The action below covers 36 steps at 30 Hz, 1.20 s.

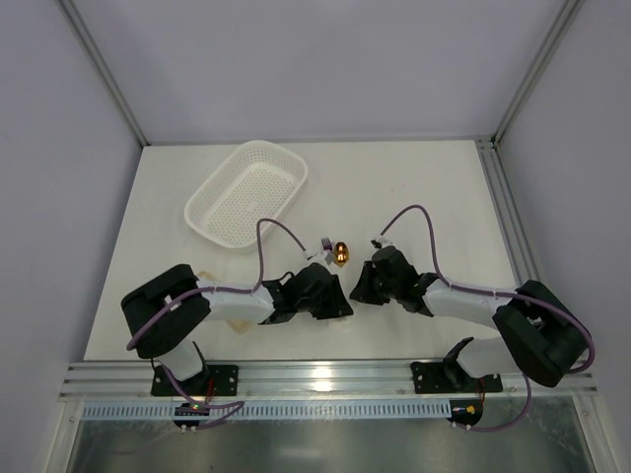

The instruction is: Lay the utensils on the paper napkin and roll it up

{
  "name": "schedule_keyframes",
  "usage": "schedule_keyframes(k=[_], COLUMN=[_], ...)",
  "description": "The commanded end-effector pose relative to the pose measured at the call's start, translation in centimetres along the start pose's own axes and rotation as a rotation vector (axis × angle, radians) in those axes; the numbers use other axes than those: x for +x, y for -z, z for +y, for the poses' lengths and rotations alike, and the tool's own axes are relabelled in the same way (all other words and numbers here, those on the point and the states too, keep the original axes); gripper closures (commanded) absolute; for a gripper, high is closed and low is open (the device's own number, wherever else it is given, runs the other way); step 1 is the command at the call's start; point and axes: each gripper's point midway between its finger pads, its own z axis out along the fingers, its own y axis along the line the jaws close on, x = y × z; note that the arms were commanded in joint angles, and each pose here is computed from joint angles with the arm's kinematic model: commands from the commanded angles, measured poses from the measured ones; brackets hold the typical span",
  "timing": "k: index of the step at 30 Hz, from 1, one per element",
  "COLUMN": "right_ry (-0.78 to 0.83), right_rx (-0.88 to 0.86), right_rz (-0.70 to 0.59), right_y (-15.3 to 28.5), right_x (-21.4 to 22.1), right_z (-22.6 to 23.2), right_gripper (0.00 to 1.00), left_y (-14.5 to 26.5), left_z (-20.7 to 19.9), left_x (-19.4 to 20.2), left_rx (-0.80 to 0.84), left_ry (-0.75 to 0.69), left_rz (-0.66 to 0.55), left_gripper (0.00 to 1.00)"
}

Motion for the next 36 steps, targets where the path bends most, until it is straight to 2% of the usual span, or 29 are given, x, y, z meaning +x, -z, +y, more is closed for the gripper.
schedule_keyframes(k=[1,3,5,7,12,16,25,36], right_ry=[0.086,0.107,0.161,0.16,0.216,0.245,0.233,0.25], right_rx=[0.078,0.084,0.05,0.043,-0.038,-0.098,-0.047,-0.031], right_rz=[0.069,0.068,0.053,0.041,0.103,0.142,0.226,0.242], right_y=[1.5,2.4,3.1,3.3,2.1,0.9,-1.6,-2.6], right_x=[0.8,-0.9,-2.8,-4.5,-6.1,-6.2,-4.8,-4.3], right_z=[-1.4,-0.7,0.5,0.4,1.2,2.0,0.1,-0.6], right_gripper=[0.77,0.75,0.66,0.62,0.53,0.51,0.5,0.51], left_y=[-0.2,0.0,0.2,0.3,0.2,0.3,0.7,1.0], left_z=[1.0,1.5,1.8,2.2,2.6,2.7,2.4,3.5], left_x=[0.7,1.0,1.2,1.4,2.0,2.2,2.4,3.1], left_rx=[-0.005,-0.013,-0.018,-0.031,-0.031,-0.034,-0.017,-0.023], left_ry=[0.014,0.014,0.009,0.008,0.004,-0.002,-0.003,0.016], left_rz=[0.004,0.004,0.007,0.013,0.036,0.045,0.048,0.055], left_gripper=[0.69,0.69,0.69,0.69,0.69,0.69,0.69,0.69])
